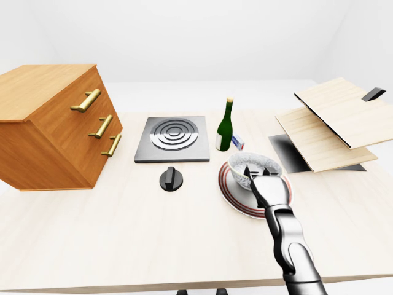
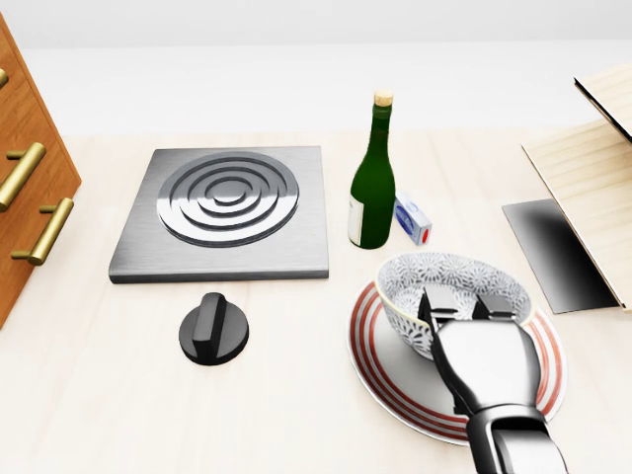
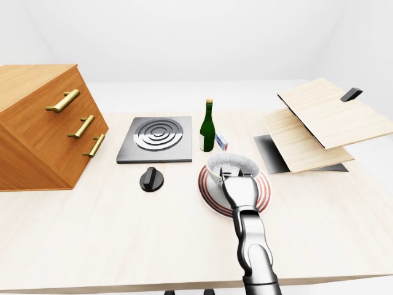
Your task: Pick up the akita bowl and put it on the plate.
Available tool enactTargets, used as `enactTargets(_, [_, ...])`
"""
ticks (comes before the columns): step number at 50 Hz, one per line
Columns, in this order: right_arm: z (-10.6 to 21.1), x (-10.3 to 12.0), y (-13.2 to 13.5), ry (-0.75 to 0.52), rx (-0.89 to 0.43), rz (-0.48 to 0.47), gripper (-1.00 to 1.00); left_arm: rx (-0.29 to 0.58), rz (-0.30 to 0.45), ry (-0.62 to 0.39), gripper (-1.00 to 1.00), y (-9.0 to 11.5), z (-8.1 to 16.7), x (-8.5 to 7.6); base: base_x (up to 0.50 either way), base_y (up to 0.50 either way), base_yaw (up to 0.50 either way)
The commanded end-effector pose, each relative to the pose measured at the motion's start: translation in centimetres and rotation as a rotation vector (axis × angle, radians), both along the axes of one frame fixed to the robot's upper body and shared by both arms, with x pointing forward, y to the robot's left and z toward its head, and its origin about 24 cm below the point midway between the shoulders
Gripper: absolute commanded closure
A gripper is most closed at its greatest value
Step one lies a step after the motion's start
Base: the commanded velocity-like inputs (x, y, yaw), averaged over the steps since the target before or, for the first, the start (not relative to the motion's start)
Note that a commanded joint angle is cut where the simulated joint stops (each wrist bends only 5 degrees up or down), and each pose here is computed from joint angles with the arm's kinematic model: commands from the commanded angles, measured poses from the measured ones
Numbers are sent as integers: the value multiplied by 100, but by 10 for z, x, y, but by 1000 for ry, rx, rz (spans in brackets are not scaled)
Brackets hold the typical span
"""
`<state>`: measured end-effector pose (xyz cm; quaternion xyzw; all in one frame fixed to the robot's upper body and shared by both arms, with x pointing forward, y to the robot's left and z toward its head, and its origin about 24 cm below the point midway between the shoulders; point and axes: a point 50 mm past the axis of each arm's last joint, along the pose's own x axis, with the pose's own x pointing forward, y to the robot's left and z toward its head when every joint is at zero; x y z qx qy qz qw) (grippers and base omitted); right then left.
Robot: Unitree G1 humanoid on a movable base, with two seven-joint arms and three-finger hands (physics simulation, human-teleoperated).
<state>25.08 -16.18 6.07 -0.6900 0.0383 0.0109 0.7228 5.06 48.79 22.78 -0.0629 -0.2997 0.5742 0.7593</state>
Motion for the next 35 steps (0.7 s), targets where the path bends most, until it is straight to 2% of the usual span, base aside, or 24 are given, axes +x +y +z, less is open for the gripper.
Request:
enactTargets(1, [-3,3,0,-25,4,4,100,34,16,-24,-100,-3,10,-6,0,0,0])
enactTargets(14, [-12,4,0,-21,8,5,100,97,45,-67,-100,-8,27,-17,0,0,0])
enactTargets(35, [-28,6,0,-6,28,7,100,54,25,-36,-100,-4,15,-8,0,0,0])
